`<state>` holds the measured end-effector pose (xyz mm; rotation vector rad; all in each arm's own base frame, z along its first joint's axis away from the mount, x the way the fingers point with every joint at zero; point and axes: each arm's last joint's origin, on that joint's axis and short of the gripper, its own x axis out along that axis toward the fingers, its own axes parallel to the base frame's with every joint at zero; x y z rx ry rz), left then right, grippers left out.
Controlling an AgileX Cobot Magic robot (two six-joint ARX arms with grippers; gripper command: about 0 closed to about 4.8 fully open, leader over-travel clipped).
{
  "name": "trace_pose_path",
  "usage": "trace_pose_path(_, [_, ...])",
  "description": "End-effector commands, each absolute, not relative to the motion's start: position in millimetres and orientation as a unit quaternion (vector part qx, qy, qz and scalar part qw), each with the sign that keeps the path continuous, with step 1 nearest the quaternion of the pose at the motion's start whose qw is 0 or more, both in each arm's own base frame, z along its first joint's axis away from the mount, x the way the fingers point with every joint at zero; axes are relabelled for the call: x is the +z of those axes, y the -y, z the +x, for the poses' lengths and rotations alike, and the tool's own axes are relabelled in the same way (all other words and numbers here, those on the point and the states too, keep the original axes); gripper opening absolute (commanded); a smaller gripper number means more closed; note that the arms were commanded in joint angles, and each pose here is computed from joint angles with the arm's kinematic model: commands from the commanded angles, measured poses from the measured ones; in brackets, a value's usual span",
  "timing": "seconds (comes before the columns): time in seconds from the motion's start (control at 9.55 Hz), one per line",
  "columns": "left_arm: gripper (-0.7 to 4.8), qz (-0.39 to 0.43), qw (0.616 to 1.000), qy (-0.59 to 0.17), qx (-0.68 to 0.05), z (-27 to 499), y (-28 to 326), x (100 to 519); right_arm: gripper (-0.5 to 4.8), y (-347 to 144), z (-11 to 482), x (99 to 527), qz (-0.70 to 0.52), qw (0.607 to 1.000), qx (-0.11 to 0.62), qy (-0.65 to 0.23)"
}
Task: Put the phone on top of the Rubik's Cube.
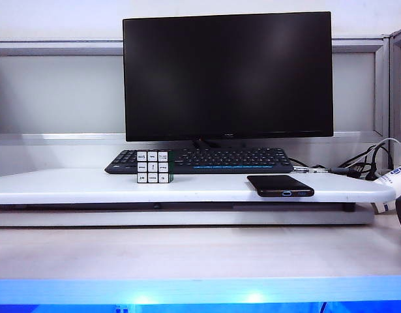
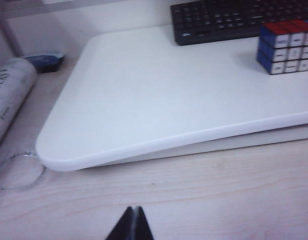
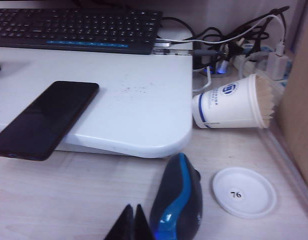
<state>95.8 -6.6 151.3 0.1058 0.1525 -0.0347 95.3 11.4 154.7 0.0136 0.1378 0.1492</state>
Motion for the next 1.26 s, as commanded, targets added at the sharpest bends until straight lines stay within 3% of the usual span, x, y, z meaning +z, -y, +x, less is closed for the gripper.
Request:
trace_pose_path(0.1, [-0.05,0.051,0.995,-0.085,-0.013,95.7,6.2,149.0,-0.09,-11.8,95.0,157.2,0.01,0.995,0.081,-0.06])
trace_pose_path(0.42, [-0.05,0.051,0.995,-0.082,-0.013,95.9,6.3,149.5,-0.09,-11.8,95.0,157.2,0.01,0.995,0.081,-0.06])
trace_pose_path(0.63, [-0.06,0.044,0.991,-0.079,-0.098,95.3,11.2,149.4,-0.09,-12.4,94.9,157.3,0.015,0.994,0.09,-0.061])
trace_pose_path(0.73, [-0.06,0.039,0.985,-0.073,-0.149,94.7,14.1,150.4,1.81,-14.7,91.1,173.2,0.122,0.982,0.13,-0.056])
trace_pose_path(0.84, [-0.06,0.038,0.983,-0.071,-0.164,94.5,15.0,150.8,2.19,-15.2,87.5,189.2,0.143,0.977,0.147,-0.053])
trace_pose_path(1.05, [-0.06,0.037,0.981,-0.069,-0.177,94.2,15.7,151.1,3.5,-18.8,97.0,213.5,0.203,0.958,0.183,-0.085])
trace_pose_path(1.15, [-0.06,0.036,0.98,-0.068,-0.183,94.1,16.0,151.2,3.74,-22.0,109.9,215.8,0.25,0.94,0.21,-0.102])
trace_pose_path(1.26, [-0.06,0.036,0.98,-0.068,-0.184,94.1,16.1,151.2,4.32,-30.3,152.6,197.2,0.451,0.835,0.22,-0.226])
